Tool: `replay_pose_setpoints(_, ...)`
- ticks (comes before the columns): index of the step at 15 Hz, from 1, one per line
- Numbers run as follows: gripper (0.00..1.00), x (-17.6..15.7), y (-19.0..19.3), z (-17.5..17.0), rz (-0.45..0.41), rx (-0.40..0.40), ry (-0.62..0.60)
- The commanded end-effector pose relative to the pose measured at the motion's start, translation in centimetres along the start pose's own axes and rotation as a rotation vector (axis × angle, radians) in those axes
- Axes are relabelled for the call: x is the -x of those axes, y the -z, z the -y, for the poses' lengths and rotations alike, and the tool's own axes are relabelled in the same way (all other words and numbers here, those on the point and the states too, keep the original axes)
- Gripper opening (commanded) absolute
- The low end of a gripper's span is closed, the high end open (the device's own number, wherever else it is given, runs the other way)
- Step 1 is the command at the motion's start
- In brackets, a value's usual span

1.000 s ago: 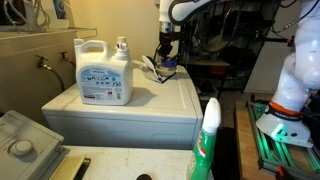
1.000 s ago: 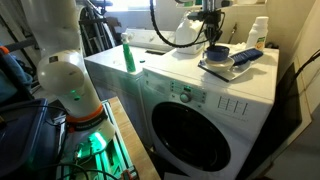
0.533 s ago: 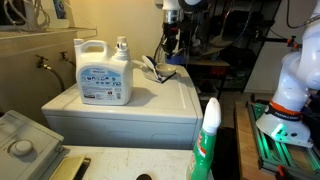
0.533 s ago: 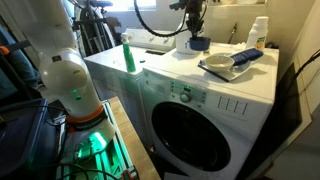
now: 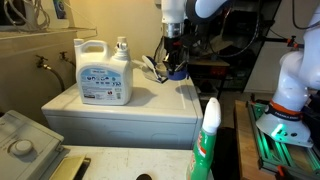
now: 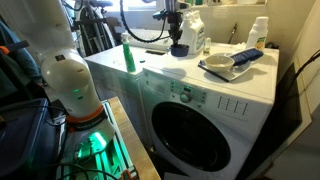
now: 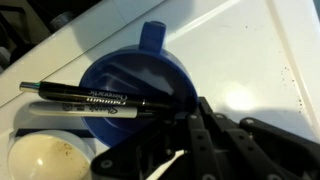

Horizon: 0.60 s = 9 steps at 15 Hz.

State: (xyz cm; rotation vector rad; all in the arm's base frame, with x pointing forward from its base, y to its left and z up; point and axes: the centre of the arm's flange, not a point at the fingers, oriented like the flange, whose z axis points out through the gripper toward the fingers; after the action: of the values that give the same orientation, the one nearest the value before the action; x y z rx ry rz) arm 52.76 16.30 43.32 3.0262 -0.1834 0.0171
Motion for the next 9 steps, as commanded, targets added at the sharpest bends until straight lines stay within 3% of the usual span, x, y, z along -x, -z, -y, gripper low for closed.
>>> replay_pose_setpoints(1,0.04,0.5,-3.9,0.9,-0.005,-0.004,-0.051)
replay_pose_setpoints(7,0.05,-1.9,-7.7,1.4,-0.02,-0.035,-0.127)
replay_pose_setpoints(8,0.3,-1.9,-7.8,1.2,-0.012,-0.028,-0.13)
replay_pose_setpoints(9,0.3,-1.8,-7.1,0.5,0.002,-0.025,-0.136)
